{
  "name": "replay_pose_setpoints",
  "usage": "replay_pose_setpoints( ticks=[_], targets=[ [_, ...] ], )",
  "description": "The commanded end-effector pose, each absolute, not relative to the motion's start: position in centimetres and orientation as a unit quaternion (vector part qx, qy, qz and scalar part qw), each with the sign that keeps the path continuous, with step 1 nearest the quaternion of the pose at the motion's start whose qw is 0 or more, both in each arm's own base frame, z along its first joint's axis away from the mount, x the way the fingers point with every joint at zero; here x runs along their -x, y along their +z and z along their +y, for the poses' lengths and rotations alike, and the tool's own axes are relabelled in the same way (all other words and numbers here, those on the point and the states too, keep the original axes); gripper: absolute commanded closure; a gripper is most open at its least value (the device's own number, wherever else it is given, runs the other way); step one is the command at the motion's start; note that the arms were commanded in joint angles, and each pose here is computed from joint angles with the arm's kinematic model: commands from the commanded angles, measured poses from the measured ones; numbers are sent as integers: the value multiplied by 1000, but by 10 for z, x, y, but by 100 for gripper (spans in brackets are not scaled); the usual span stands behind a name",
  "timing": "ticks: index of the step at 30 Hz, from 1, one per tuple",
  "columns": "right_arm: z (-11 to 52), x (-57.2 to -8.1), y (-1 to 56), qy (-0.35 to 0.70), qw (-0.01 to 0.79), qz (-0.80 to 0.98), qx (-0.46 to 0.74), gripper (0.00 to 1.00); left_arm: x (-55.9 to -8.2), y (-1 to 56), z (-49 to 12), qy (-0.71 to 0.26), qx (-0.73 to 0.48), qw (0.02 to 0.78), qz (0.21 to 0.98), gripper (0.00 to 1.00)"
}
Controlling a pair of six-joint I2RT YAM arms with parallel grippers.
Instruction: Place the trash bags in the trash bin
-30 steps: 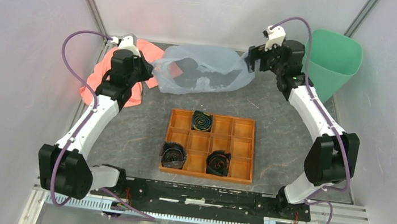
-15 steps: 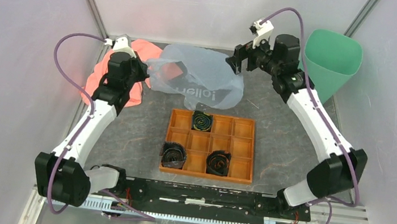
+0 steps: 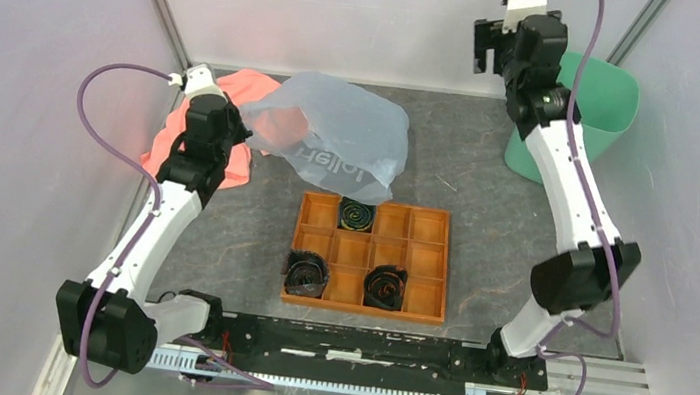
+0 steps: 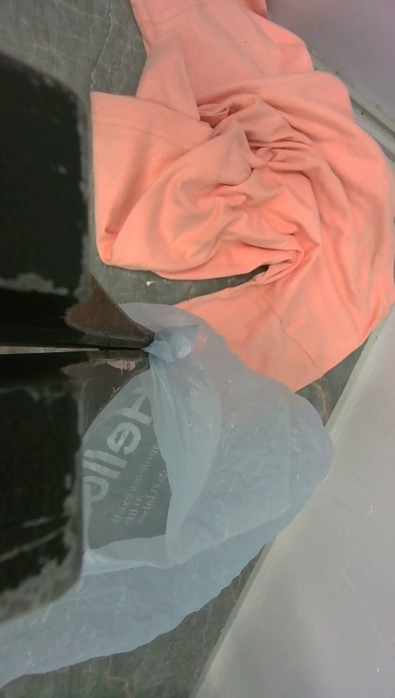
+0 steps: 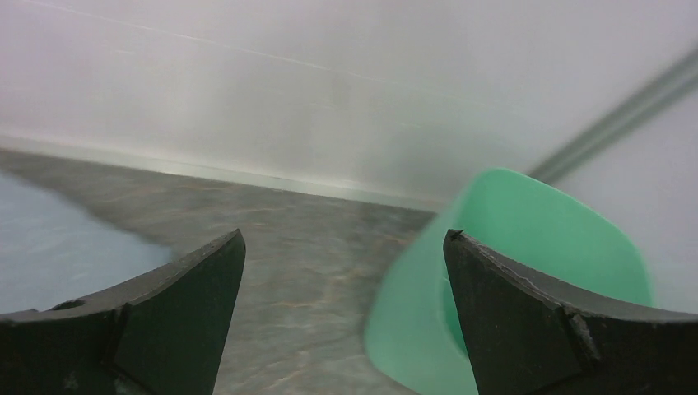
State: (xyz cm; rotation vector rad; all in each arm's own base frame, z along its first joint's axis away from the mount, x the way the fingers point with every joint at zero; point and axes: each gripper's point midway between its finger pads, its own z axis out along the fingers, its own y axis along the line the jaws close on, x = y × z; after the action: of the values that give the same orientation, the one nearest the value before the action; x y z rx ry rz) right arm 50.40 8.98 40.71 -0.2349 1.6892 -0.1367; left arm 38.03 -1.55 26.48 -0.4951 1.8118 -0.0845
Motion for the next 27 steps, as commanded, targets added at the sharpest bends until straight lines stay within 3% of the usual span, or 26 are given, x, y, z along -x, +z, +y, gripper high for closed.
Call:
replay_pose_setpoints(
  ticks=[1,8,15,22,25,27],
  targets=[
    [4,-528,378,-216,583,783,33,2,-380,276,-16,-49,215,604,766,98],
    [-45,-543,334,-226,544,808,19,2,-382,277,-19,-54,207,605,767,98],
    [-44,-552,308,-186,535,821,69,21,-384,273,-25,-65,201,599,773,98],
    [-38,-559,281,-167,520,835,72,28,-384,272,-24,-64,200,598,773,98],
    [-35,-562,273,-162,514,839,75,39,-384,272,-25,-64,199,598,774,98],
    [-32,-563,268,-154,511,842,84,52,-384,271,-25,-63,199,598,774,98]
  ],
)
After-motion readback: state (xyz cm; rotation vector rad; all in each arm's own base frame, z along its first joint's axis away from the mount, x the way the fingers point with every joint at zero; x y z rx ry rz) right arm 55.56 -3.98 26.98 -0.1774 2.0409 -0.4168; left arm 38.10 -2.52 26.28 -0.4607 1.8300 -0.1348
